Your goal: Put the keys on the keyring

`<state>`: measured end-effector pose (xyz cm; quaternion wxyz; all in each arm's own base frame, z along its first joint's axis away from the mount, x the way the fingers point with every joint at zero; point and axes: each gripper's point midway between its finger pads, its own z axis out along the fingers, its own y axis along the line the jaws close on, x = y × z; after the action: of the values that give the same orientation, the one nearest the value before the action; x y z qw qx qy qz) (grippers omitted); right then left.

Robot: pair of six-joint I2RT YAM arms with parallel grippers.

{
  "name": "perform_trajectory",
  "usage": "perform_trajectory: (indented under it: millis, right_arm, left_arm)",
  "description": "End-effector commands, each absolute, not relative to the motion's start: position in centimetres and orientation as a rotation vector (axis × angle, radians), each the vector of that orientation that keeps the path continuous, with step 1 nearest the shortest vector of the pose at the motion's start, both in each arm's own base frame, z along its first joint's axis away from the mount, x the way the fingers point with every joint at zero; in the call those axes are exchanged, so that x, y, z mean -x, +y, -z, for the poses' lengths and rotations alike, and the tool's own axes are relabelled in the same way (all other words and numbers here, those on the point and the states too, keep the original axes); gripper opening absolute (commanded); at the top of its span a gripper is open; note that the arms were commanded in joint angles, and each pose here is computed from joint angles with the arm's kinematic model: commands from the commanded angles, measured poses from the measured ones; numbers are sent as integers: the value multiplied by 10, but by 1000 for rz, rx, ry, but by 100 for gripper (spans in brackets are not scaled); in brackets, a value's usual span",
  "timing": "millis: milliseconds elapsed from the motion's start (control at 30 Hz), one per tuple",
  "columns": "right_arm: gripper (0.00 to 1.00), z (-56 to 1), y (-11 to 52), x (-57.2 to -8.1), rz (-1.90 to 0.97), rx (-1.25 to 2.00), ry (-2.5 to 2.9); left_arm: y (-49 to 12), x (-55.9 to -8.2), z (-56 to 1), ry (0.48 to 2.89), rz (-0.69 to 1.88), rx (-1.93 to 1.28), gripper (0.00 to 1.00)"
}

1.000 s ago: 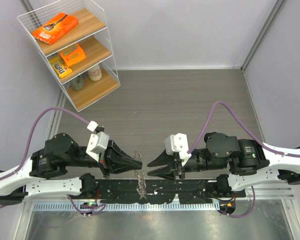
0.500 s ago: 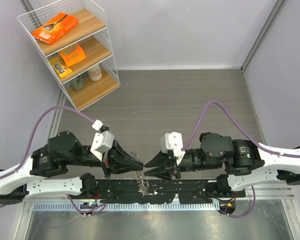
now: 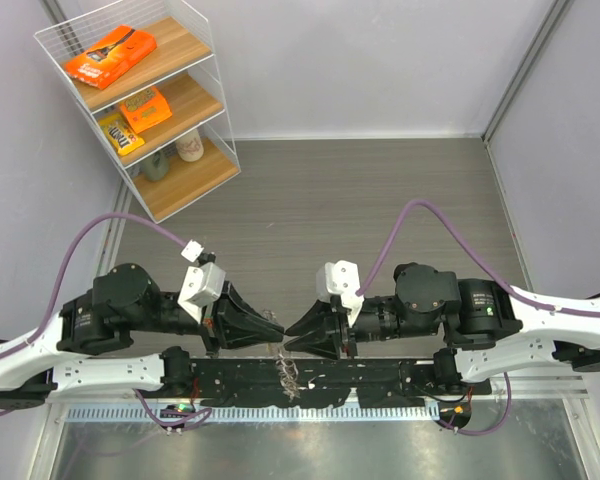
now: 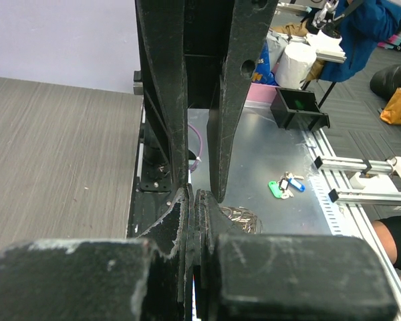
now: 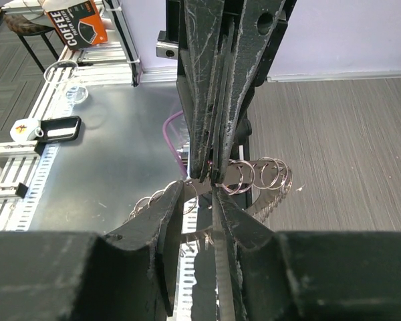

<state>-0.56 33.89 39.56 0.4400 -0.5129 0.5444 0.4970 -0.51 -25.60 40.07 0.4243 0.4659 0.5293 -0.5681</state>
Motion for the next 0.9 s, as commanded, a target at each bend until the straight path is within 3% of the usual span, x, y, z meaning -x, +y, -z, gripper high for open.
perform_trajectory:
  millis: [0,867]
  right_arm:
    - [30,-400,347,5,-1260,1250,1348]
    - [26,-411,356,3,-1296,1196,1317]
  left_arm:
    - [-247,10,-440,1195,1477,-1102,0]
    - [-247,7,-441,1184,1476,-1078,0]
